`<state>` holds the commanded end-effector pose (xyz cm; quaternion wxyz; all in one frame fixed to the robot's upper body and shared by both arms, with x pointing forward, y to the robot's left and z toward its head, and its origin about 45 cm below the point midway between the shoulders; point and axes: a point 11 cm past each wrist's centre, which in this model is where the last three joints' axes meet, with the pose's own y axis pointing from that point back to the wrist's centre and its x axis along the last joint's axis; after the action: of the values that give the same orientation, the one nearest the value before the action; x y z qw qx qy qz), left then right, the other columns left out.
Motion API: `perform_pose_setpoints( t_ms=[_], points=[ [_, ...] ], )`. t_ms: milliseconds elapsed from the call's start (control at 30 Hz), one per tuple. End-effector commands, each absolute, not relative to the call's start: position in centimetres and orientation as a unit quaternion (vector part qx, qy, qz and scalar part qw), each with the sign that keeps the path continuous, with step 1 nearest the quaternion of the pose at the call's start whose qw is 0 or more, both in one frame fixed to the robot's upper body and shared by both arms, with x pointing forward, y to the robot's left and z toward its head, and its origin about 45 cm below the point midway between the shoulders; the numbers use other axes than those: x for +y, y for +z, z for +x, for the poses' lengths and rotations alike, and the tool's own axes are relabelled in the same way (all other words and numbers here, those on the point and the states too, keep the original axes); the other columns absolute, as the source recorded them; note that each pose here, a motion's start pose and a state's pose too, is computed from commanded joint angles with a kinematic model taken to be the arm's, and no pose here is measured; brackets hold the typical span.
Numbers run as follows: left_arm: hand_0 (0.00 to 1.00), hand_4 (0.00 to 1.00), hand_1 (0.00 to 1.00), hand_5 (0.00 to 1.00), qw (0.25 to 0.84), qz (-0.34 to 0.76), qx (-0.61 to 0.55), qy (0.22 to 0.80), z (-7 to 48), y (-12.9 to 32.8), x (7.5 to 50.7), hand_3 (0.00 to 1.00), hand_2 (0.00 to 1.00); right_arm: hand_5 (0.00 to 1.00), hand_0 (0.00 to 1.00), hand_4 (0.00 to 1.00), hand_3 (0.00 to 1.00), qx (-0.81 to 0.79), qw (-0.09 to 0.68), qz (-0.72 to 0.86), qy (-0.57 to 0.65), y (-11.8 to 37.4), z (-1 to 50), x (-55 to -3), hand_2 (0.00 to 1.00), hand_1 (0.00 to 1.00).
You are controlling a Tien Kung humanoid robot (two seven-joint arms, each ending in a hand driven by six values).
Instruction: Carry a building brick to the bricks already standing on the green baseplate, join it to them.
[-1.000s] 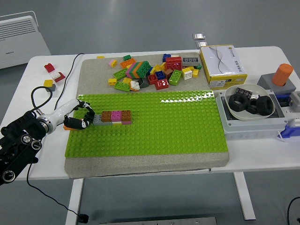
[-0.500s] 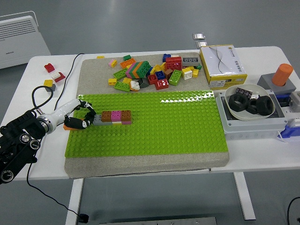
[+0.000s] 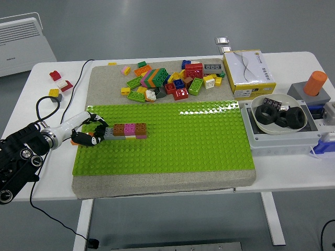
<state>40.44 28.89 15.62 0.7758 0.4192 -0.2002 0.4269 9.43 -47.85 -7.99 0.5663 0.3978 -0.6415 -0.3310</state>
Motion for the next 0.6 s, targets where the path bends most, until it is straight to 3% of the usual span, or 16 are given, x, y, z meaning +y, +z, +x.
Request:
perform_pose_setpoints(
  t_ms=[600],
  points=[
    [0.935, 0.795, 0.948, 0.002, 0.763, 0.443, -0.219, 0.416, 40.58, 15.75, 29.85, 0.710, 0.944, 0.962, 0.665, 0.733, 0.709, -0.643, 0.566, 0.398, -0.329, -7.90, 9.55, -48.00, 0.619, 0.624]
  ],
)
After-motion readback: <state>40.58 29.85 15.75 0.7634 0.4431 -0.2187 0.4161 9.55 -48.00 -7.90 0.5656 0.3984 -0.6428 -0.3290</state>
